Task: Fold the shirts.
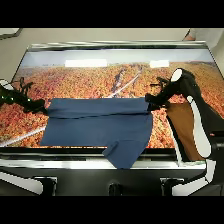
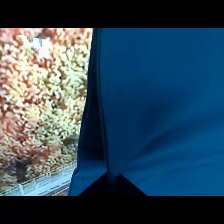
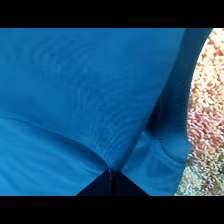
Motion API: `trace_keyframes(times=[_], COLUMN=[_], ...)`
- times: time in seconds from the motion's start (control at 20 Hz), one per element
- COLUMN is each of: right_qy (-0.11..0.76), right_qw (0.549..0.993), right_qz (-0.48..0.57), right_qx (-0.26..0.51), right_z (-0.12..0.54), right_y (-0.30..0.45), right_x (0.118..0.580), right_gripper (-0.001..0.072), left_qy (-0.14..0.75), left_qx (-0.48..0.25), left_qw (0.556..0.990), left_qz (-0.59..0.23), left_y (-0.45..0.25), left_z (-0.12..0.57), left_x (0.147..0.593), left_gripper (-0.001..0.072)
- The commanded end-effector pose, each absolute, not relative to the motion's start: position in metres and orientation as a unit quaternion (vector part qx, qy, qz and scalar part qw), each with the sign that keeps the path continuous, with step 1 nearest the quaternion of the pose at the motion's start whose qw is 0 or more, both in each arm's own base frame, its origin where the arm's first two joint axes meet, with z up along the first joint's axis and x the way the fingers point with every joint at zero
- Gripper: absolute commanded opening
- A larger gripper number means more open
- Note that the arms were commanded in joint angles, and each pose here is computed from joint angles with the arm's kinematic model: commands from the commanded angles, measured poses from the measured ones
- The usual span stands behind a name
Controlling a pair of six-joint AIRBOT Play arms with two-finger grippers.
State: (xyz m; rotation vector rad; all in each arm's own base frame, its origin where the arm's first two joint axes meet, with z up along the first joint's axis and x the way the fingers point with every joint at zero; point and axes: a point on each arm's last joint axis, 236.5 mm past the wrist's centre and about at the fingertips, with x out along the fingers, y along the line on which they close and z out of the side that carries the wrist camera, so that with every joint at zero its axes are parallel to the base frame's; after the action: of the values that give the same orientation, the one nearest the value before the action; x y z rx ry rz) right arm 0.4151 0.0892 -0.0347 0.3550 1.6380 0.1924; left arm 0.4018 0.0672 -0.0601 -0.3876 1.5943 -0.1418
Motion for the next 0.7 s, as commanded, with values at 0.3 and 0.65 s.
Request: trace_keyframes(times=[0.3, 0.65], right_qy=[0.736, 0.756], right_qw=[0.651, 0.645], right_qz=[0.04, 0.043], right_qx=[0.184, 0.105], right_z=[-0.043, 0.015], right_y=[0.091, 0.063], right_x=[0.405, 0.335], right_gripper=[0.0362, 0.0475], left_qy=[0.711, 0.73], left_qx=[-0.218, -0.26], left_qw=[0.665, 0.632], left_qz=[-0.075, -0.004], left_y=[0.072, 0.115], left_z=[-0.068, -0.043], left_x=[0.389, 0.322], left_gripper=[0.042, 0.0437])
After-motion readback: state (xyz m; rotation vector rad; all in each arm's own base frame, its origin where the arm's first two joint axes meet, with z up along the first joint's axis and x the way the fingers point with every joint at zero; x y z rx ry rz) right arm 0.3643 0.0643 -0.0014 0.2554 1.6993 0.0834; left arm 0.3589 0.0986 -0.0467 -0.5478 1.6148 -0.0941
